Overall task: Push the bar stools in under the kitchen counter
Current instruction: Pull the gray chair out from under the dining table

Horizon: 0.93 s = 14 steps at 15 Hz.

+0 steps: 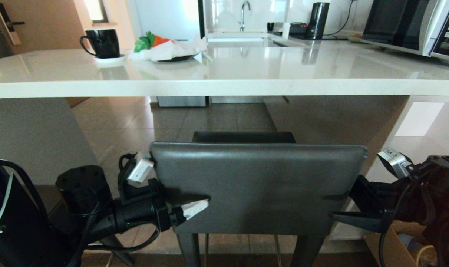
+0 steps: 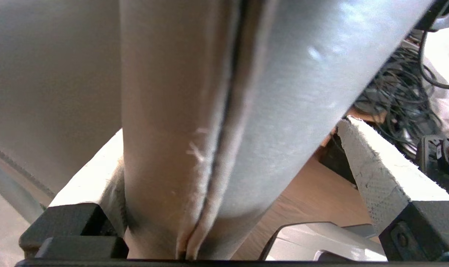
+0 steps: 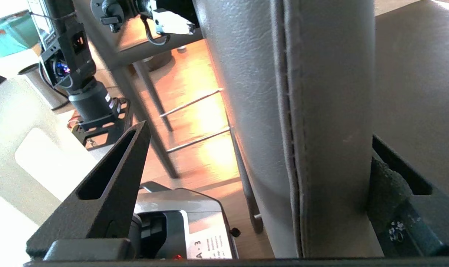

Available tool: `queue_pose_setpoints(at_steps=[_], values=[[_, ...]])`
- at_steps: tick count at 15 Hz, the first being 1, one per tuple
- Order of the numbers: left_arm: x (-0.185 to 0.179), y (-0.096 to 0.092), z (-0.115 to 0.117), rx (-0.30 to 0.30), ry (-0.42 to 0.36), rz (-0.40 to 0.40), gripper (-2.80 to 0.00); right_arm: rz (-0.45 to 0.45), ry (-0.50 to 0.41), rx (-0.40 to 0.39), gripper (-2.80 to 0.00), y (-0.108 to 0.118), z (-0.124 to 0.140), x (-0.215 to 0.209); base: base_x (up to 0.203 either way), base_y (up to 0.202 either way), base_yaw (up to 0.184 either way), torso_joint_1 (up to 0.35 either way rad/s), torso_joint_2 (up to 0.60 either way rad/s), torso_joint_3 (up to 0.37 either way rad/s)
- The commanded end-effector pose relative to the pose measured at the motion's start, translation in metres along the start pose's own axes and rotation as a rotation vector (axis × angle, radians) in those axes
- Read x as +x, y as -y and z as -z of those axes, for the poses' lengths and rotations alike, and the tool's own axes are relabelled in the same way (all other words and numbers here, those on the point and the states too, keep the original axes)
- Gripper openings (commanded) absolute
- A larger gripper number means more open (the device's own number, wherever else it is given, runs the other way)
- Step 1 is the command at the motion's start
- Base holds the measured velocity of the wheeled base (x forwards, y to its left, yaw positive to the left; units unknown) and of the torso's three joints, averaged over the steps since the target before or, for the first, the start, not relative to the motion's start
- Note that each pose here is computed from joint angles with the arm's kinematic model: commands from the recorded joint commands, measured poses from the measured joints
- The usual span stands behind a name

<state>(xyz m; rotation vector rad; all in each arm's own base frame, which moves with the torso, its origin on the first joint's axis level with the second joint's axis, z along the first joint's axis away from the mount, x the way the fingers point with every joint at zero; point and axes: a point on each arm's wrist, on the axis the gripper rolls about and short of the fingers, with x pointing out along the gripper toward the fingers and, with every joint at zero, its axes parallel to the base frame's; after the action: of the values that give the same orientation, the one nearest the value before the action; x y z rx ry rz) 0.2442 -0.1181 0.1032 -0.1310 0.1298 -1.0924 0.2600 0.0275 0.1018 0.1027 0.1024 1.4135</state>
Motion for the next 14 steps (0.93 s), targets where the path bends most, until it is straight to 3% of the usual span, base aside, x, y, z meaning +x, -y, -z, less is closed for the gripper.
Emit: queue_pose_setpoints(at_steps=[1,14], values=[[-0.0005,0.0008,-0.0009,0.004,0.006,0.006,0.00,-0.009,0.000,-0.002,0.00,-0.0011,0.0004,0.0001,-0.194,0.000,0.000,0.003,0.00,0.005],[-0.0064,0.0062,-0.0034,0.007,0.009,0.008,0.00,0.013,0.001,-0.002,0.00,-0.0049,-0.0002,-0.0003,-0.193,0.000,-0.001,0.002,0.00,0.002]])
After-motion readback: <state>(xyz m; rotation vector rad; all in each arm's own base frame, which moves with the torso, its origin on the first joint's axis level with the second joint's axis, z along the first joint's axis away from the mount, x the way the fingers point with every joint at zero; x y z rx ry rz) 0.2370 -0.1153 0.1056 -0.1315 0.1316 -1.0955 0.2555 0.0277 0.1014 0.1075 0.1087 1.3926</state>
